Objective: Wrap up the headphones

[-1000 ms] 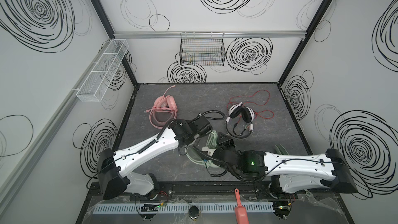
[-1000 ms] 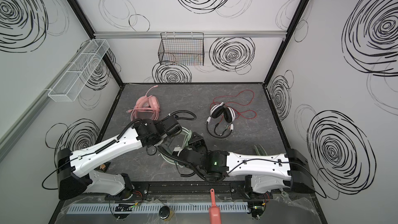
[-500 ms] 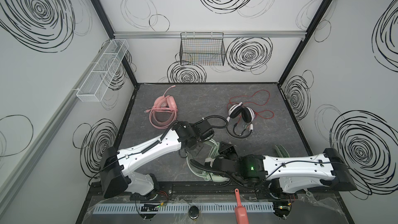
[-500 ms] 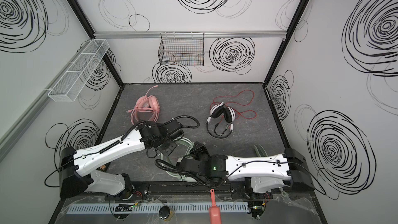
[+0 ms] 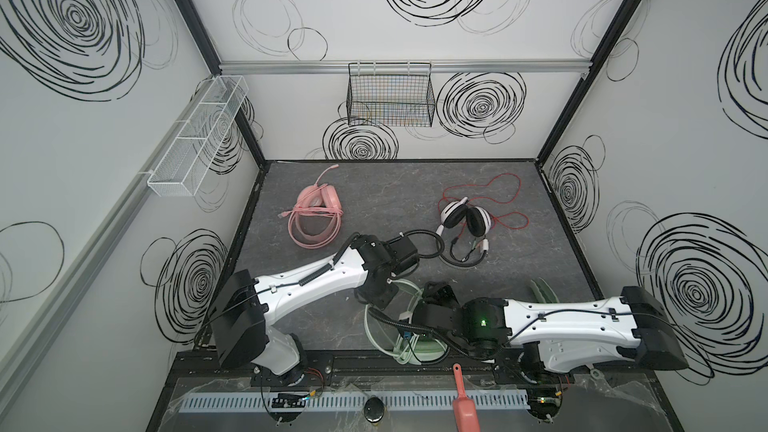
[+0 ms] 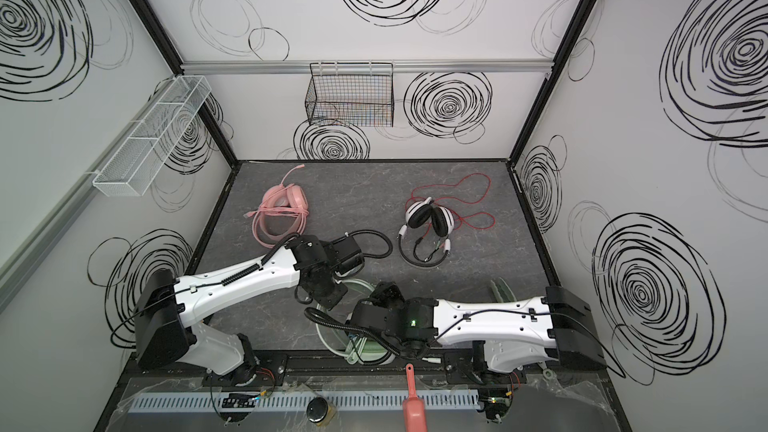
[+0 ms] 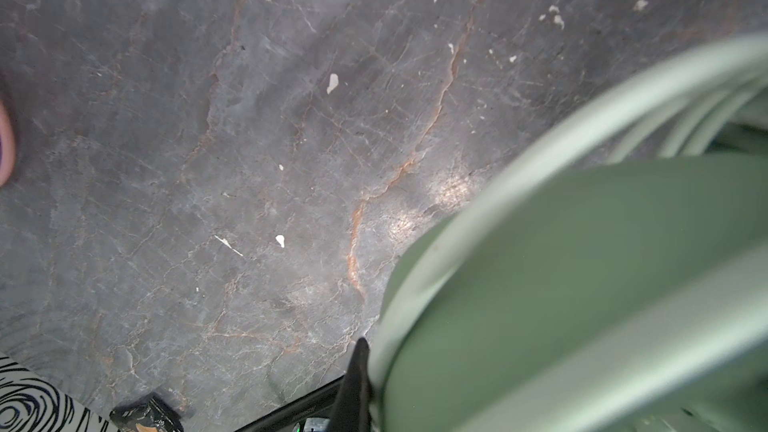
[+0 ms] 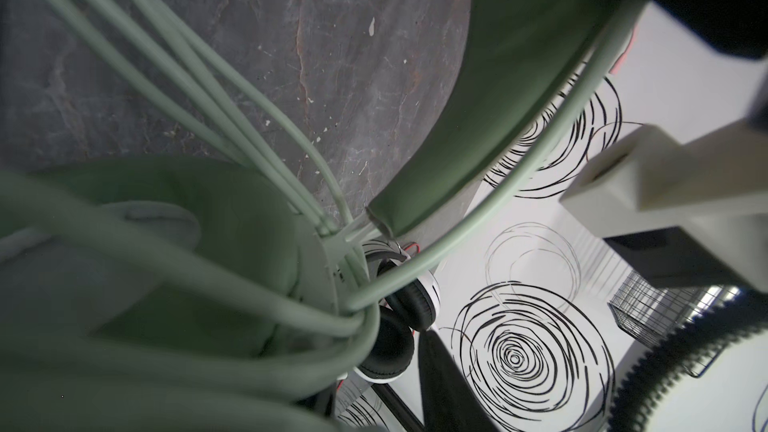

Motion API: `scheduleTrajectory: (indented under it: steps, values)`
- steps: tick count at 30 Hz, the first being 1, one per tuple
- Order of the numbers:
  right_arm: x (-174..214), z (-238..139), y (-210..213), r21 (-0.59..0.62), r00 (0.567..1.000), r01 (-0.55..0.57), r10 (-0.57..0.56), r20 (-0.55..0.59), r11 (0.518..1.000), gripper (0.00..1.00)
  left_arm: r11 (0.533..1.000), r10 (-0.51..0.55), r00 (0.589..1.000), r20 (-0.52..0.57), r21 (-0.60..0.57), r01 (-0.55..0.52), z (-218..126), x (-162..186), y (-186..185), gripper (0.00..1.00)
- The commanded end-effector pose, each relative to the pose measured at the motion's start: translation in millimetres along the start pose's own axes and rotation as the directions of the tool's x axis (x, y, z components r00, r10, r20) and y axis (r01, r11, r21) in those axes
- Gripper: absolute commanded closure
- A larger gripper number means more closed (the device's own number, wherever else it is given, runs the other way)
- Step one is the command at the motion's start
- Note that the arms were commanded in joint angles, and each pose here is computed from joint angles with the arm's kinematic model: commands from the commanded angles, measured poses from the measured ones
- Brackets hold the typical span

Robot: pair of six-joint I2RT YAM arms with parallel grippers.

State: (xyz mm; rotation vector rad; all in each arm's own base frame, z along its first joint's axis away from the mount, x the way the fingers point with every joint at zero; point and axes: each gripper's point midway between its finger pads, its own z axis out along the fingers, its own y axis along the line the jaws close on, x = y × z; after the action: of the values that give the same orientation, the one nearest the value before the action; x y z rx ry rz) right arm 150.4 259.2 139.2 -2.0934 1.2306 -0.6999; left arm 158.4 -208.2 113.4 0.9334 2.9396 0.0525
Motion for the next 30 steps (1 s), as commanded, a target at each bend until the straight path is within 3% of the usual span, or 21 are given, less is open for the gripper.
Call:
scheduleTrajectory:
  steps: [1,6,12,16,21,23,26,28,30]
  values:
    - [-1.0,7.3,29.9,-0.107,0.999,0.035,-0.034,0.014,0.994,0.55,0.994,-0.056,0.997,0.051,0.102,0.051,-6.5,-15.7,-13.2,1.0]
    - [-1.5,11.2,39.5,-0.141,1.0,-0.004,0.005,0.008,0.99,0.41,0.992,-0.069,0.997,0.026,0.106,0.066,-1.2,-14.5,-10.8,1.0]
    - [11.3,11.2,29.1,-0.135,0.99,-0.138,0.135,-0.03,0.981,0.29,0.986,-0.096,0.995,0.014,0.142,0.093,1.9,-18.4,-9.8,1.0]
    - [19.3,7.7,26.1,-0.166,0.974,-0.227,0.222,-0.045,0.96,0.26,0.98,-0.111,0.994,0.014,0.17,0.107,1.8,-22.7,-10.2,1.0]
    - [32.7,7.0,16.7,-0.184,0.922,-0.388,0.379,-0.083,0.903,0.24,0.967,-0.148,0.989,0.0,0.208,0.145,5.9,-28.6,-5.2,1.0]
    - [43.3,8.2,-5.9,-0.123,0.865,-0.5,0.49,-0.105,0.857,0.23,0.963,-0.168,0.986,0.003,0.213,0.163,7.1,-31.7,-1.6,1.0]
    - [63.6,4.6,-44.5,-0.036,0.728,-0.684,0.678,-0.103,0.729,0.23,0.953,-0.205,0.978,0.023,0.233,0.195,3.7,-40.7,4.7,1.0]
    - [78.5,2.7,-61.3,-0.01,0.624,-0.78,0.776,-0.094,0.626,0.22,0.941,-0.247,0.968,0.04,0.25,0.229,-0.1,-50.0,13.0,1.0]
    - [101.1,0.9,-79.2,0.047,0.487,-0.87,0.87,-0.078,0.491,0.21,0.924,-0.299,0.952,0.067,0.269,0.271,-4.3,-63.8,26.6,1.0]
